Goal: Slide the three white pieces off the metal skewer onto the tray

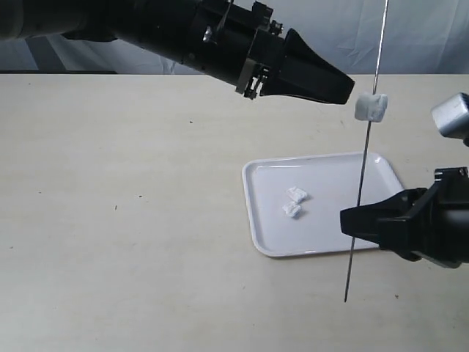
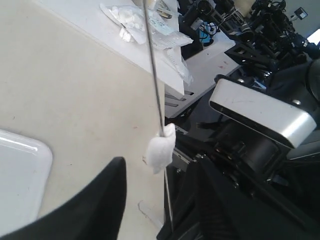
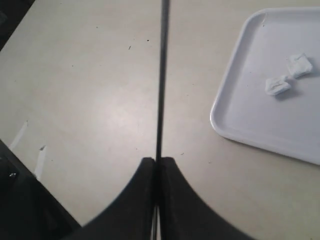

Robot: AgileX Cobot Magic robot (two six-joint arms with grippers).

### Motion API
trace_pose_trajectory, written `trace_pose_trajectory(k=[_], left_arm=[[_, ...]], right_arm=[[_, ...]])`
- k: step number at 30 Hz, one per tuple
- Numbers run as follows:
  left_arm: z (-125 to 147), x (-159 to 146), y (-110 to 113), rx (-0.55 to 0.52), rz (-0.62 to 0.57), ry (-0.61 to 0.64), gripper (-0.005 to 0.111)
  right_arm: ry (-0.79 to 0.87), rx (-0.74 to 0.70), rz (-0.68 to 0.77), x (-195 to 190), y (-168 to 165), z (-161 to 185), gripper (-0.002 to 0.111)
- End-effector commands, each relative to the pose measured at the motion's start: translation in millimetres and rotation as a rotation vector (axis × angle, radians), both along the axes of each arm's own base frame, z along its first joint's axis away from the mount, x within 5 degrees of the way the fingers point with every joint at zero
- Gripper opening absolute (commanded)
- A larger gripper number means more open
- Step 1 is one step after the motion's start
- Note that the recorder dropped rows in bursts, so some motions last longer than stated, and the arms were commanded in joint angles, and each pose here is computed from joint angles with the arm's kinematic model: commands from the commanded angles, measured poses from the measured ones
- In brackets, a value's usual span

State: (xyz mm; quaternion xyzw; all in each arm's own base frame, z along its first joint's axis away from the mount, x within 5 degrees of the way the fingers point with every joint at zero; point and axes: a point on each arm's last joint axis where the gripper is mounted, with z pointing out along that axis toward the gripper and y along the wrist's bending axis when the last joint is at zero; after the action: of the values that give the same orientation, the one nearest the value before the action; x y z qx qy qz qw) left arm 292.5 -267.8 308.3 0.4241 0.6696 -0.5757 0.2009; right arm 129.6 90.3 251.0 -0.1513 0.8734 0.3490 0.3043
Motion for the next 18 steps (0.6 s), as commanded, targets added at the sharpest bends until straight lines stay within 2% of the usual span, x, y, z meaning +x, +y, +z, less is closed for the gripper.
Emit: trace_pose_trajectory(k=[1,5,18], left_arm=[[2.6,-6.7,-5.2,-0.043,-0.012,0.015,0.042],[3.3,-13.6,-12.6,-0.056,-0.040,-0.002,0.042],[5.1,-13.3,-13.2,-0.077,-0.038,-0.008,0.040]], right_arm=[[-0.011,0.037,0.015,0.9,2.5,4.3,-0.001],[-0.015,0.066,0.023,0.5,4.2,6.3,-0.001],[-0.013,0.085,0.044,-1.1,5.9,7.7,-0.001]])
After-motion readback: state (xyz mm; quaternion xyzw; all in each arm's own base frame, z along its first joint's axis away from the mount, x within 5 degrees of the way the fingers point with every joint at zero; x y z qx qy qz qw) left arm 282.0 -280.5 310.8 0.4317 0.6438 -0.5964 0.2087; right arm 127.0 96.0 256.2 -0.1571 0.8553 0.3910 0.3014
